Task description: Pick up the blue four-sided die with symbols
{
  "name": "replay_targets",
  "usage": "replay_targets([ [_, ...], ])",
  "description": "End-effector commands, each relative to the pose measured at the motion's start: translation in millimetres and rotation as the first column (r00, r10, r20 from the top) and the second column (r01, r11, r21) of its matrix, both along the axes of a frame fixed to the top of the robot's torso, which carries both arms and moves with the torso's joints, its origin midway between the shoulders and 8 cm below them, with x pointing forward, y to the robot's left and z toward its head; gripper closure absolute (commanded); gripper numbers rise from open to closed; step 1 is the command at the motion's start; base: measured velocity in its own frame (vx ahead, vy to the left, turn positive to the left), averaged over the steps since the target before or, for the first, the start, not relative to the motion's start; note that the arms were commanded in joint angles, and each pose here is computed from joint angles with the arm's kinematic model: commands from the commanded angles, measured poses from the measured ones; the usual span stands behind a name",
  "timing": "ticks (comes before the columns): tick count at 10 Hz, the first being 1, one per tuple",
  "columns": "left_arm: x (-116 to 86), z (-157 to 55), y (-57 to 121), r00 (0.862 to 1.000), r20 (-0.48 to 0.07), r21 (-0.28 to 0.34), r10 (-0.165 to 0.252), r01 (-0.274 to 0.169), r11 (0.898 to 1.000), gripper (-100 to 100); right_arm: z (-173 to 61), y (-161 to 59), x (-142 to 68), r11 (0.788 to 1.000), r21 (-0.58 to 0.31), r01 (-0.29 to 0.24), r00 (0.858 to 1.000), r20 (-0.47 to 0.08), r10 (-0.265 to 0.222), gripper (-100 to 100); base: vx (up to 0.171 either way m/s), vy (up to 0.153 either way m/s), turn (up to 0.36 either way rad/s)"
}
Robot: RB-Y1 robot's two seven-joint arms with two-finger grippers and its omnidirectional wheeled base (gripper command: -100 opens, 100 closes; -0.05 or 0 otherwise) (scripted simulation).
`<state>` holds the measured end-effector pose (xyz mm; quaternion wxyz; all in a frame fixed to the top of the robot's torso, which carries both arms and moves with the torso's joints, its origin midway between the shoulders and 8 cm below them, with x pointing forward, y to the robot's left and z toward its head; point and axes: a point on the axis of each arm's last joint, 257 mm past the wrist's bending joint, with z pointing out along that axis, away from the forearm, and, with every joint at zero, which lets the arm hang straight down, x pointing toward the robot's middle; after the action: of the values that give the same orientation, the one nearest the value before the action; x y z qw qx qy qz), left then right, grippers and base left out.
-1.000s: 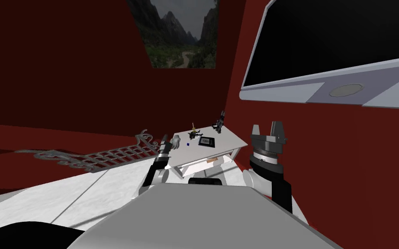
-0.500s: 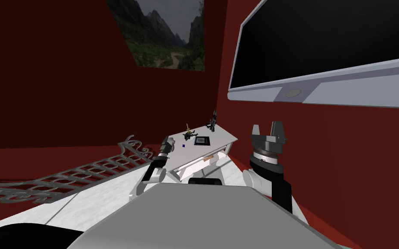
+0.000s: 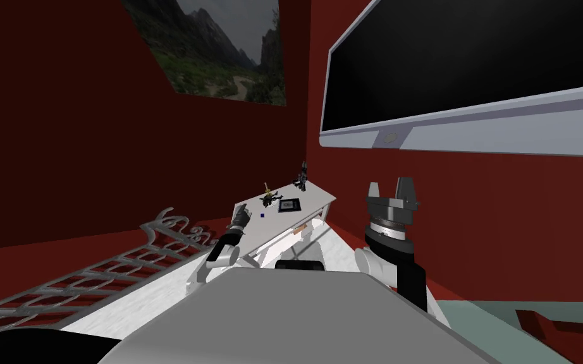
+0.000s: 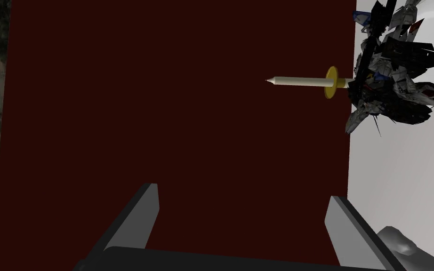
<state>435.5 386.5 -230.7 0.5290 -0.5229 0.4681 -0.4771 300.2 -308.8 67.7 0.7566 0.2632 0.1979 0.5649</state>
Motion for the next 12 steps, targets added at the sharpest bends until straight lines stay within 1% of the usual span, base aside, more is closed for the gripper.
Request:
replay_targets([
  [1,1.6,-22.6,16.3,0.997,-0.072,-0.013,0.018,-0.019,1.000,-100,0.0,0.0,0.0,1.000,0.000,0.000,1.000,0.000,0.000,0,-0.029,0.022,-0.309],
  [2,1.2,-28.1,16.5,0.995,-0.093,-0.016,0.018,-0.020,1.000,-100,0.0,0.1,0.0,1.000,0.000,0.000,1.000,0.000,0.000,0,-0.025,0.026,-0.169],
  [3,0.3,-44.9,32.7,0.989,-0.146,-0.025,0.035,-0.040,0.999,-100,0.0,0.0,0.0,1.000,0.000,0.000,1.000,0.000,0.000,0,-0.025,0.019,-0.367],
  [4,-0.9,-52.1,33.4,0.984,-0.171,-0.027,0.037,-0.043,0.999,-100,0.0,0.1,0.0,1.000,0.000,0.000,1.000,0.000,0.000,0,-0.024,0.026,-0.180],
  [5,-2.7,-66.2,49.7,0.975,-0.216,-0.035,0.056,-0.065,0.997,-100,0.0,0.0,0.0,1.000,0.000,0.000,1.000,0.000,0.000,0,-0.029,0.023,-0.351],
  [6,-4.4,-72.5,50.8,0.970,-0.237,-0.037,0.058,-0.069,0.997,-100,0.0,0.1,0.0,1.000,0.000,0.000,1.000,0.000,0.000,0,-0.023,0.028,-0.168],
  [7,-5.1,-75.3,50.9,0.967,-0.247,-0.038,0.058,-0.070,0.997,-100,0.0,0.0,0.0,1.000,0.000,0.000,1.000,0.000,0.000,0,-0.008,0.014,0.050],
  [8,-9.9,-93.2,68.5,0.950,-0.303,-0.046,0.080,-0.099,0.994,-100,0.0,0.0,0.0,1.000,0.000,0.000,1.000,0.000,0.000,0,-0.014,0.008,-0.382],
  [9,-11.4,-97.9,68.6,0.943,-0.322,-0.047,0.081,-0.101,0.994,-100,0.0,0.1,0.0,1.000,0.000,0.000,1.000,0.000,0.000,0,-0.018,0.023,-0.175],
  [10,-11.4,-97.9,68.6,0.943,-0.322,-0.047,0.081,-0.101,0.994,-100,0.0,0.0,0.0,1.000,0.000,0.000,1.000,0.000,0.000,0,-0.009,0.014,0.069],
  [11,-18.2,-115.8,86.1,0.920,-0.379,-0.054,0.103,-0.133,0.990,-100,0.0,0.0,0.0,1.000,0.000,0.000,1.000,0.000,0.000,0,-0.015,0.012,-0.284],
  [12,-19.9,-119.7,86.2,0.913,-0.394,-0.055,0.103,-0.136,0.989,-100,0.0,0.0,0.0,1.000,0.000,0.000,1.000,0.000,0.000,0,-0.016,0.021,-0.197],
])
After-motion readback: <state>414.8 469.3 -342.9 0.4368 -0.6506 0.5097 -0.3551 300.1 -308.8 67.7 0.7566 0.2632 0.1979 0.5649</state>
